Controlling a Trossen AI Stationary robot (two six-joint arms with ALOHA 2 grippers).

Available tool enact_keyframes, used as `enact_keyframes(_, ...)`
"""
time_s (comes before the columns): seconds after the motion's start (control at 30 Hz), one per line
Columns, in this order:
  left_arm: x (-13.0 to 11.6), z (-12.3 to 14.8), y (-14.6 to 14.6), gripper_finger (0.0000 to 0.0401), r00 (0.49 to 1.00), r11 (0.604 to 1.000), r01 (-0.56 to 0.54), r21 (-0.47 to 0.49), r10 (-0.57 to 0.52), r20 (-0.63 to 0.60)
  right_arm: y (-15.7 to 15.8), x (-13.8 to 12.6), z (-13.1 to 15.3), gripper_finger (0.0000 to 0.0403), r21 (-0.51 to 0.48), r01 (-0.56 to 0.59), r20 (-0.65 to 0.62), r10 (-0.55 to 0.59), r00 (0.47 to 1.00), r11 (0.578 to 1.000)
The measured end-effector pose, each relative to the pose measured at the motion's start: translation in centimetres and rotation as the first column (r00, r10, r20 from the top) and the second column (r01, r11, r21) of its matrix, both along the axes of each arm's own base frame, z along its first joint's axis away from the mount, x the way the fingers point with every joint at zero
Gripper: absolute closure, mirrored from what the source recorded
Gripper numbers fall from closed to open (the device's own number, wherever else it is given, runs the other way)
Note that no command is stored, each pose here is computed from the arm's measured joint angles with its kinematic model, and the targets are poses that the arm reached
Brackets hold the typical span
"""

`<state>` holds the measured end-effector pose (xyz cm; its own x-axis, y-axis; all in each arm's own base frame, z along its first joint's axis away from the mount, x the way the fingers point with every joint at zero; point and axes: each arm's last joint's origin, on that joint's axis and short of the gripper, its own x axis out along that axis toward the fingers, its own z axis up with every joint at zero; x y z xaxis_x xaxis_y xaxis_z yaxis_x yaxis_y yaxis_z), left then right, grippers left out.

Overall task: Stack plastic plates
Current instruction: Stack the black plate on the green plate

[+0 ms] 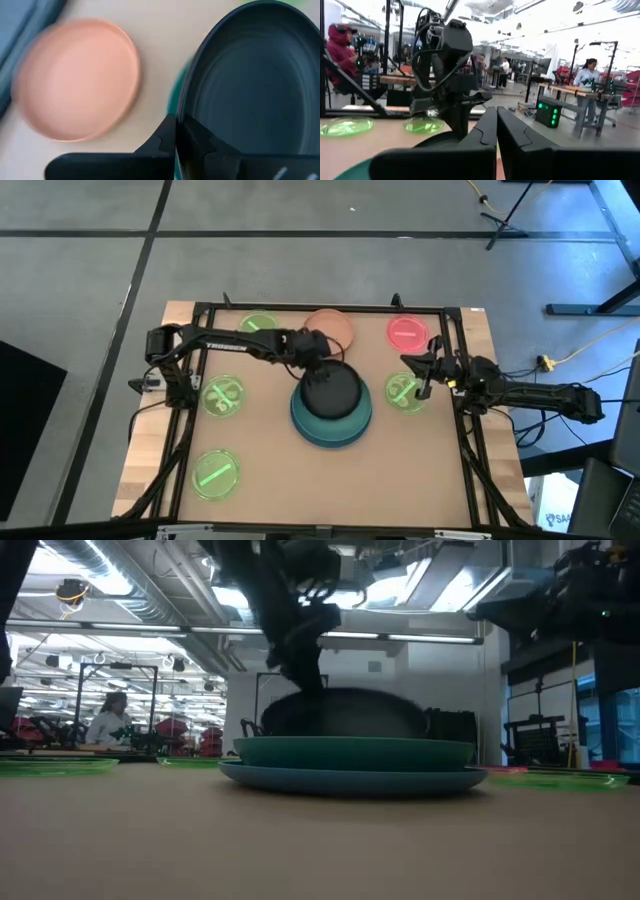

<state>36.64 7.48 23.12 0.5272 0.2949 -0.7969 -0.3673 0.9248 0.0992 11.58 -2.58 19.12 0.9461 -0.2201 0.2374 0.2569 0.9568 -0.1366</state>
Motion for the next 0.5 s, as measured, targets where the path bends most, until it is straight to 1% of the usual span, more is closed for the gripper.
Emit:
enact_keyframes(0.1, -0.5, -1.1, 0.6, 0.0396, 0.999, 0.999, 0.040, -0.012, -0.040, -0.009, -0.1, 0.1, -0.2, 0.0400, 0.005, 0.022, -0.020, -0.022, 1.000, 1.000)
enact_keyframes(0.23, -1.0, -2.1, 0.9, 0.0395, 0.998, 0.999, 0.042, -0.026, -0.043, -0.041, -0.2, 0.2, -0.5, 0.0400, 0.007, 0.067, -0.054, -0.067, 0.996, 0.998)
enact_keyframes(0.3, -1.1, -2.2, 1.0, 0.0395, 0.999, 0.998, 0.039, -0.040, -0.041, -0.036, -0.3, 0.3, -0.6, 0.0400, 0.006, 0.076, -0.063, -0.075, 0.995, 0.997)
enact_keyframes(0.4, -1.1, -2.4, 0.7, 0.0395, 0.996, 0.991, 0.083, -0.104, -0.086, -0.023, -0.3, 0.4, -0.7, 0.0400, 0.006, 0.076, -0.069, -0.076, 0.995, 0.997)
enact_keyframes(0.5, -0.8, -2.3, 0.3, 0.0393, 0.994, 0.989, 0.107, -0.105, -0.107, 0.008, -0.3, 0.4, -0.6, 0.0400, 0.004, 0.076, -0.060, -0.076, 0.995, 0.997)
